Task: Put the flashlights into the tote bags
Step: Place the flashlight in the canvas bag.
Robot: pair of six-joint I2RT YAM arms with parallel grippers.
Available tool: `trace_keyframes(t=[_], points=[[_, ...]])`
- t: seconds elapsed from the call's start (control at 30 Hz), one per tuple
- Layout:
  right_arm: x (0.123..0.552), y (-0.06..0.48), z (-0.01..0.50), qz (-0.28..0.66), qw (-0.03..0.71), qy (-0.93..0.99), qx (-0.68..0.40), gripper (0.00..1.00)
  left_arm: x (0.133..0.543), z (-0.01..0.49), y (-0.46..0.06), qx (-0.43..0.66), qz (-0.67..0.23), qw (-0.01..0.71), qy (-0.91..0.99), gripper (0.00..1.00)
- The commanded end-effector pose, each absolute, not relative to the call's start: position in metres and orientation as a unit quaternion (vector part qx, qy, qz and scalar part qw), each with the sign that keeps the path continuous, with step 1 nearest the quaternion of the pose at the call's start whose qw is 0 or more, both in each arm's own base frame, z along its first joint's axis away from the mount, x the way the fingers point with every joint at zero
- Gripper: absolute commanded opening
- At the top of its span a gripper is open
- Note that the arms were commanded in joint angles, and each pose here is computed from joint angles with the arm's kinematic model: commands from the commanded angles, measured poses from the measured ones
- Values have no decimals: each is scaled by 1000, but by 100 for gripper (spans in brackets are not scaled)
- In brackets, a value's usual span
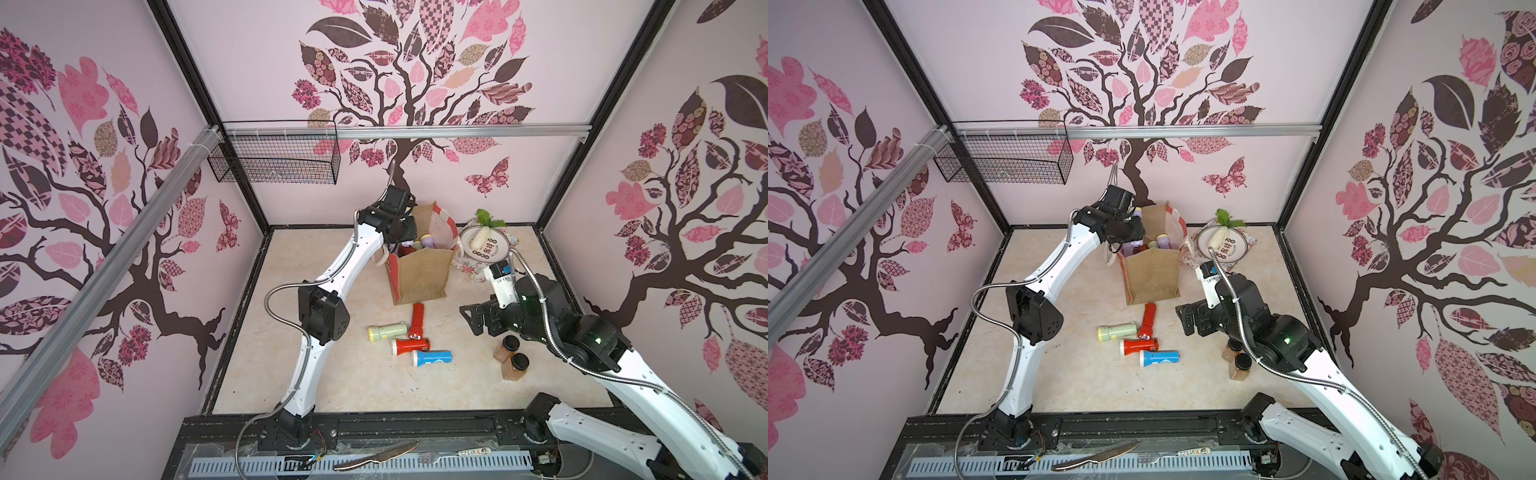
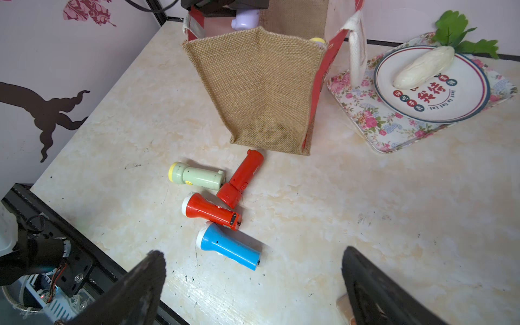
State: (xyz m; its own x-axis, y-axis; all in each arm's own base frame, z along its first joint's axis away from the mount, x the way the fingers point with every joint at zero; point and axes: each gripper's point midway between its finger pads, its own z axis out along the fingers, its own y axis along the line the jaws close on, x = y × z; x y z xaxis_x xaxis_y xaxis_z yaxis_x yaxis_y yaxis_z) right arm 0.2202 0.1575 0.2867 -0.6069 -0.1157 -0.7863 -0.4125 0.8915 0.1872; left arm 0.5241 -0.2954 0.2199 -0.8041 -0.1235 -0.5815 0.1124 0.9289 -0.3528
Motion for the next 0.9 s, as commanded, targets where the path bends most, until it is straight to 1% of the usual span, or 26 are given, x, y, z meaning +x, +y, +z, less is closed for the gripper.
trace_keyframes(t=[0.0,0.3,0.43,0.57,0.63,0.73,0.87], points=[[222,150,302,170,434,874,-137,100,541,235,-303,4,-210,350,913,4],[222,141,305,152,442,875,-130,100,542,174,-304,-5,-193,309,931,7],[220,137,306,148,444,875,-123,100,541,163,-303,-6,-190,302,934,9],[220,137,308,149,447,873,-122,100,541,164,-306,-6,-196,302,933,14],[221,137,311,151,450,872,-121,100,541,166,-306,-5,-195,304,933,20],[222,138,311,151,451,871,-122,100,540,173,-304,-4,-196,310,930,32],[220,136,313,152,455,869,-122,100,538,193,-305,2,-200,326,924,54]])
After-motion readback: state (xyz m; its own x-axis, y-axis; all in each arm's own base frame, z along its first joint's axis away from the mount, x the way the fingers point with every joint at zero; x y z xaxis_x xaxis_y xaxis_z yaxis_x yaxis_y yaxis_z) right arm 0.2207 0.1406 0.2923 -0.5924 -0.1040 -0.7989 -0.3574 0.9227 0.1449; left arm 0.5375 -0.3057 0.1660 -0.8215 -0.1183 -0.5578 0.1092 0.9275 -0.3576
